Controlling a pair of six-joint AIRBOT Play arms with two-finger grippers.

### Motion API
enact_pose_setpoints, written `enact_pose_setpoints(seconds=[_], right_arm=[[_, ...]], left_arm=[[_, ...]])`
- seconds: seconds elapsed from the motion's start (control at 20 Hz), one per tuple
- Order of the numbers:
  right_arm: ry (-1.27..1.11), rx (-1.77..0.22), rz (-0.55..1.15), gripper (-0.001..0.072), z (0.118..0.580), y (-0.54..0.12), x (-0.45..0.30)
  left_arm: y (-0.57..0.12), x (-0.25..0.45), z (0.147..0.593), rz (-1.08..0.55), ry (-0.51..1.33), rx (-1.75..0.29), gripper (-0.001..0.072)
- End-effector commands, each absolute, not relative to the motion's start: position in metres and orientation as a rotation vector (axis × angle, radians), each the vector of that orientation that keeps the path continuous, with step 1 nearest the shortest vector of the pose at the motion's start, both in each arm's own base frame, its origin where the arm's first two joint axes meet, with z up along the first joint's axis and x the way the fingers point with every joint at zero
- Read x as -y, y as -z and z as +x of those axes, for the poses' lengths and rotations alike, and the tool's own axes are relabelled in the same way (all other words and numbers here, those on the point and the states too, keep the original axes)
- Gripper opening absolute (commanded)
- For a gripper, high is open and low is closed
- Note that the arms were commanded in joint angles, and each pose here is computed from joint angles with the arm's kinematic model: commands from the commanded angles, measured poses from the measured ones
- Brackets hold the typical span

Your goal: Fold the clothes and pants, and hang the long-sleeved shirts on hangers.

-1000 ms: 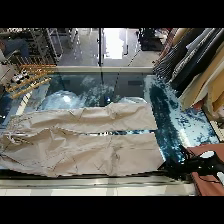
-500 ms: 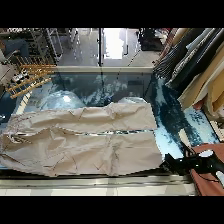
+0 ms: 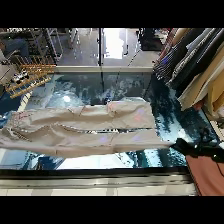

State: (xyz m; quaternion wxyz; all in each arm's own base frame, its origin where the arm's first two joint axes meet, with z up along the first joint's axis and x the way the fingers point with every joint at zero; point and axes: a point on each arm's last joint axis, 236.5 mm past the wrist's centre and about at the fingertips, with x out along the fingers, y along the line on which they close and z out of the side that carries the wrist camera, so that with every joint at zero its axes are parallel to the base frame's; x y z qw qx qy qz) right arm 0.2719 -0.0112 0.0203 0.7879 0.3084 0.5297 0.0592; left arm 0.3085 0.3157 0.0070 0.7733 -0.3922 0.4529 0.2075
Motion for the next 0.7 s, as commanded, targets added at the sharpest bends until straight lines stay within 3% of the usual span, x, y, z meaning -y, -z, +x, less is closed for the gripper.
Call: enact_pose_setpoints(seconds=[0.0,0.15,0.45,0.6,0.65], right_arm=[[-0.141,-0.890,0.565,0.0013,0.329,-0.093,0.007],[-0.088,-0.692,0.492,0.0012,0.415,-0.114,0.012],[-0.055,-0.830,0.568,0.0014,0.567,-0.004,0.019],[-0.076,-0.830,0.565,0.0023,0.616,0.027,0.016],[-0.087,-0.821,0.555,0.0166,0.626,0.029,0.014]], left_arm=[[-0.089,-0.303,0.369,-0.921,-0.267,-0.707,0.0007],[-0.105,-0.311,0.408,-0.956,-0.291,-0.569,0.0008],[-0.072,-0.312,0.510,-1.097,-0.354,-0.346,0.0010],[-0.025,-0.302,0.544,-1.087,-0.418,-0.349,0.0027],[-0.015,-0.300,0.552,-1.075,-0.442,-0.340,0.0049]])
